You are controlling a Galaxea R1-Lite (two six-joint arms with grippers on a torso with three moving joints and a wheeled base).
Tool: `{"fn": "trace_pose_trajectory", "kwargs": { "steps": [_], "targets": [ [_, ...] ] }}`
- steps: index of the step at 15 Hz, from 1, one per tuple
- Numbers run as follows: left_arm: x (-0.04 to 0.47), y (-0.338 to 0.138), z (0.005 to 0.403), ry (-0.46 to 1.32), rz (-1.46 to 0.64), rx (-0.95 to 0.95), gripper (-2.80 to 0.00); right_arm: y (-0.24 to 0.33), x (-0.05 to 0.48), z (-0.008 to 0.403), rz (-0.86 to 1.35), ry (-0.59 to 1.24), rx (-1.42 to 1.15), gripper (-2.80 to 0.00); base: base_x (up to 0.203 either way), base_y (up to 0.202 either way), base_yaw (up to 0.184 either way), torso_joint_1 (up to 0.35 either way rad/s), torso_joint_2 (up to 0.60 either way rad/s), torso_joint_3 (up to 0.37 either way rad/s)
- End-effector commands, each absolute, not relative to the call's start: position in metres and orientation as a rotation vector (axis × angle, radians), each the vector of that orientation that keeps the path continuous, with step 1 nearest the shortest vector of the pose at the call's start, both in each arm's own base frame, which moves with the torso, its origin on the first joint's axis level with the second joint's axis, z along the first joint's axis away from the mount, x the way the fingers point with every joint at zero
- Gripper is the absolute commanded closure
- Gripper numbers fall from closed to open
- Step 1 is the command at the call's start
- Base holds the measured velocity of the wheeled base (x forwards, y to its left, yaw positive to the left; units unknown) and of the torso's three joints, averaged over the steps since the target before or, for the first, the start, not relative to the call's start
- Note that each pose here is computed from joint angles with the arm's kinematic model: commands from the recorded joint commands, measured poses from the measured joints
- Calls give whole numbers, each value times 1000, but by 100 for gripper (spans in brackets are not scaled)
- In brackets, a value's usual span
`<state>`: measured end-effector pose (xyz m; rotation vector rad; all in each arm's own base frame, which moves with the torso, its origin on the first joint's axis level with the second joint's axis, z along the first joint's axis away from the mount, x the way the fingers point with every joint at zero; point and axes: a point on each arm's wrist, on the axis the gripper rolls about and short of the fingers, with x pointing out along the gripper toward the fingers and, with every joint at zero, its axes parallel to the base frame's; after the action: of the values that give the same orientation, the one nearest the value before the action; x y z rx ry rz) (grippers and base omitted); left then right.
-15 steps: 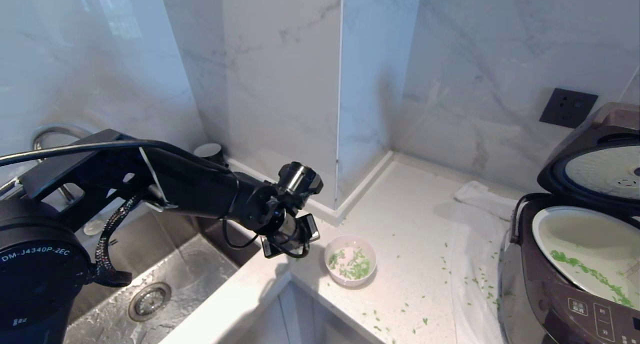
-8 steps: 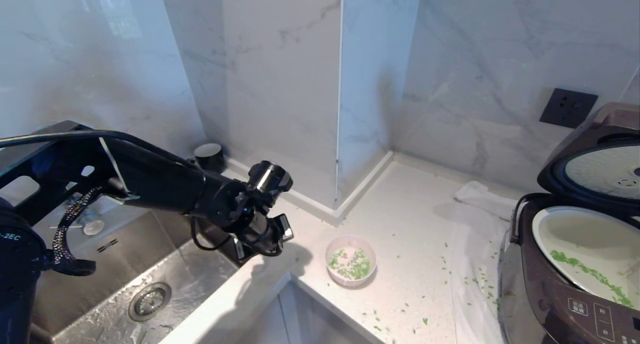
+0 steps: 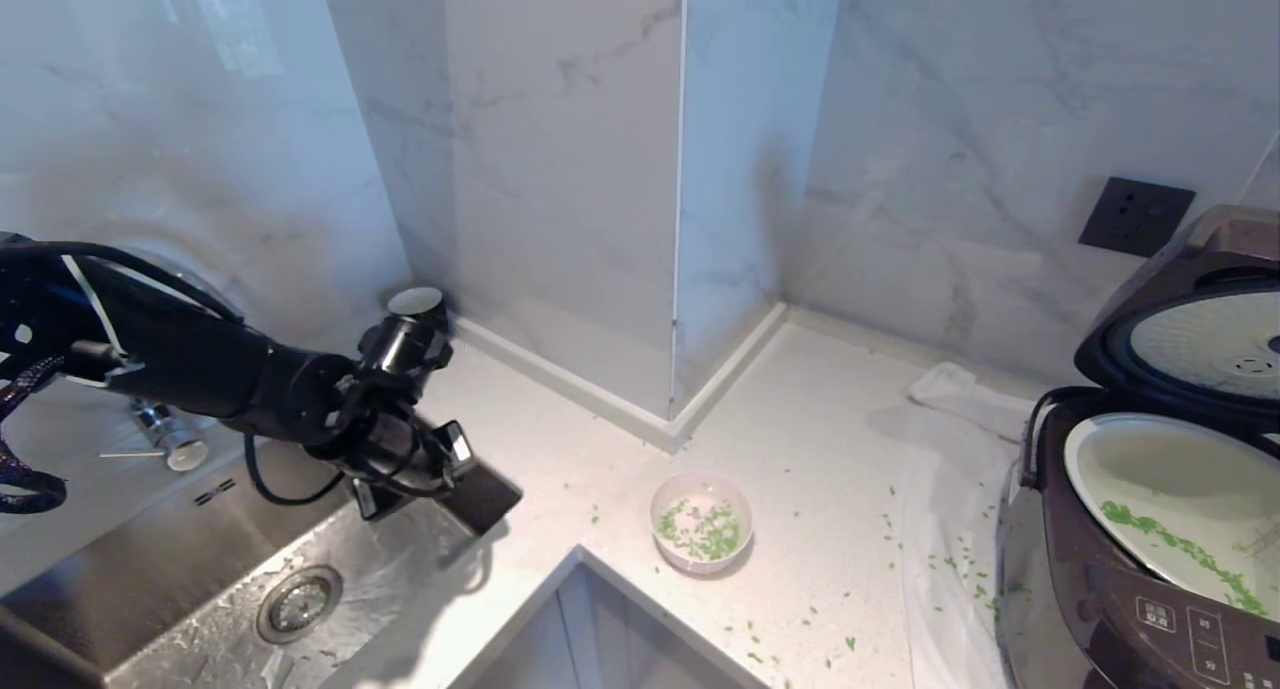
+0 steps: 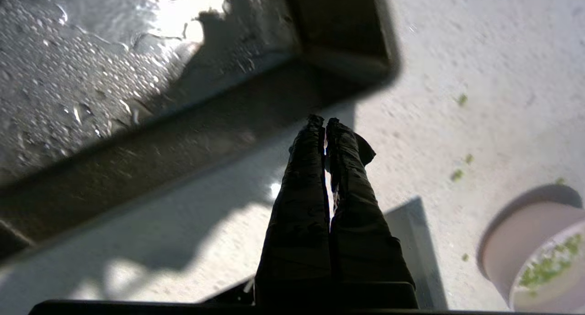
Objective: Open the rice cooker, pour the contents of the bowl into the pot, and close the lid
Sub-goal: Turn off the tap
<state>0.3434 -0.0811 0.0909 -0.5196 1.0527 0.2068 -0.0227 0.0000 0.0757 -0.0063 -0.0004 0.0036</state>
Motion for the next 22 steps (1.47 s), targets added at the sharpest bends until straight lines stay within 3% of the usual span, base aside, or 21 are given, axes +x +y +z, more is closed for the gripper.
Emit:
{"fn": "trace_pose_trajectory", "kwargs": {
  "steps": [1,13,22],
  "targets": [
    [343,-45,82,1018,268,-535,0,0,-23,76,5,0,-6,0,0,0,0,0,0,0],
    [317,133,82,888,487,-627,0,0,-23,76,5,0,-6,0,0,0,0,0,0,0],
    [324,209,75,794,610,-658,0,0,-23,76,4,0,-7,0,0,0,0,0,0,0]
  ]
}}
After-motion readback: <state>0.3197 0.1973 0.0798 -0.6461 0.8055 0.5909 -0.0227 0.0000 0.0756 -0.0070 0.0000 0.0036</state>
